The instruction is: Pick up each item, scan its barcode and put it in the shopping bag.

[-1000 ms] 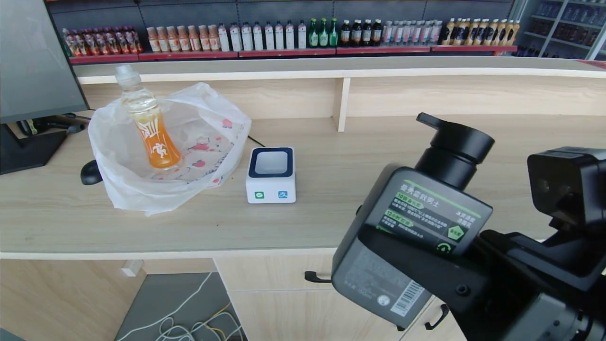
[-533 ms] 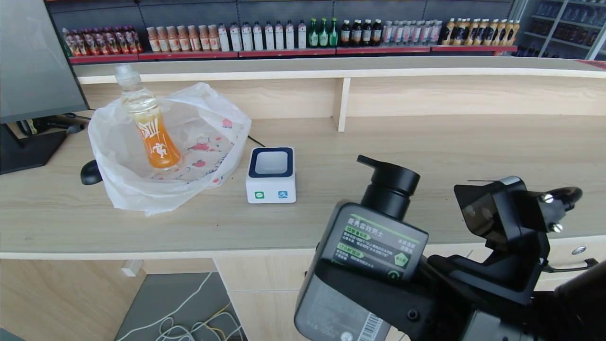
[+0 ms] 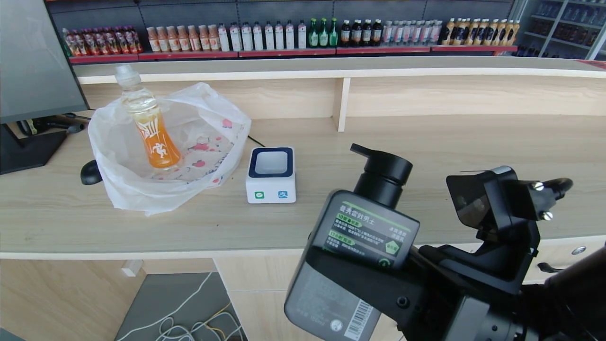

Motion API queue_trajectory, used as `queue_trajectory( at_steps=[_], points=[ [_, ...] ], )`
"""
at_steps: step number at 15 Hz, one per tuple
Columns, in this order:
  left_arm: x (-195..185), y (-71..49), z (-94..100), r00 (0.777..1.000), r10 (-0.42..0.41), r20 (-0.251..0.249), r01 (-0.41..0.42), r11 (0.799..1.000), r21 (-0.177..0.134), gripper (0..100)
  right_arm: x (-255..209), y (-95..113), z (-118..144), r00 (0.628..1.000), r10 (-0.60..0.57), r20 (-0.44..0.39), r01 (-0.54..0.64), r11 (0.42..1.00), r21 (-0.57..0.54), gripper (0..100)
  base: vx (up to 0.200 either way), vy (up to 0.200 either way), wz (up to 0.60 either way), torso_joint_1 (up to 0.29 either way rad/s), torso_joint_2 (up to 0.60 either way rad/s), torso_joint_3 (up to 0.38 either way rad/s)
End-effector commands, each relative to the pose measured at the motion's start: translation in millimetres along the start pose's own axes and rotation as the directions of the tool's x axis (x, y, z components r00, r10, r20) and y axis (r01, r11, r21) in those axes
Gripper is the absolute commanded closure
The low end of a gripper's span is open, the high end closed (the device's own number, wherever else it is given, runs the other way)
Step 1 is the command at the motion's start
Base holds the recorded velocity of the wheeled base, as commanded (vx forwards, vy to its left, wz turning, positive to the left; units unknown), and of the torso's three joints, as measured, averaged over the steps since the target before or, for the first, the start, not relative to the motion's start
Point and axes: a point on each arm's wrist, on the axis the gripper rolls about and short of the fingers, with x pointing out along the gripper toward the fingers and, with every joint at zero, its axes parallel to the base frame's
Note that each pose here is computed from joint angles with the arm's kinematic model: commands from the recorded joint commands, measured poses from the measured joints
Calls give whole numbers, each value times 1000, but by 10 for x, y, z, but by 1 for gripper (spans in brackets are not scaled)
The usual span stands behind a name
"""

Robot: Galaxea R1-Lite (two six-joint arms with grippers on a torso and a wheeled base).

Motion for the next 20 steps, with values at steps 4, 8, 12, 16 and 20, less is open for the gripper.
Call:
queue_trajectory(
  at_steps=[4,8,12,16,20],
  points=[
    [0,0,0,1000,1,0,-1,1000,0,0,-25,-21,-9,1000,-13,-4,13,999,-36,100,0,0,0,0,0,0],
    [0,0,0,1000,1,0,-1,1000,0,0,-72,-6,-3,1000,-20,-3,19,992,-122,100,0,0,0,0,0,0],
    [0,0,0,1000,1,0,-1,1000,0,0,-218,-169,34,994,-111,5,108,955,-275,100,0,0,0,0,0,0],
    [0,0,0,1000,-1,0,1,1000,0,0,-458,-442,335,959,-256,122,283,838,-467,100,0,0,0,0,0,0],
    [0,0,0,1000,1,0,-1,1000,0,0,-561,-409,516,940,-273,203,340,749,-568,100,0,0,0,0,0,0]
  ],
)
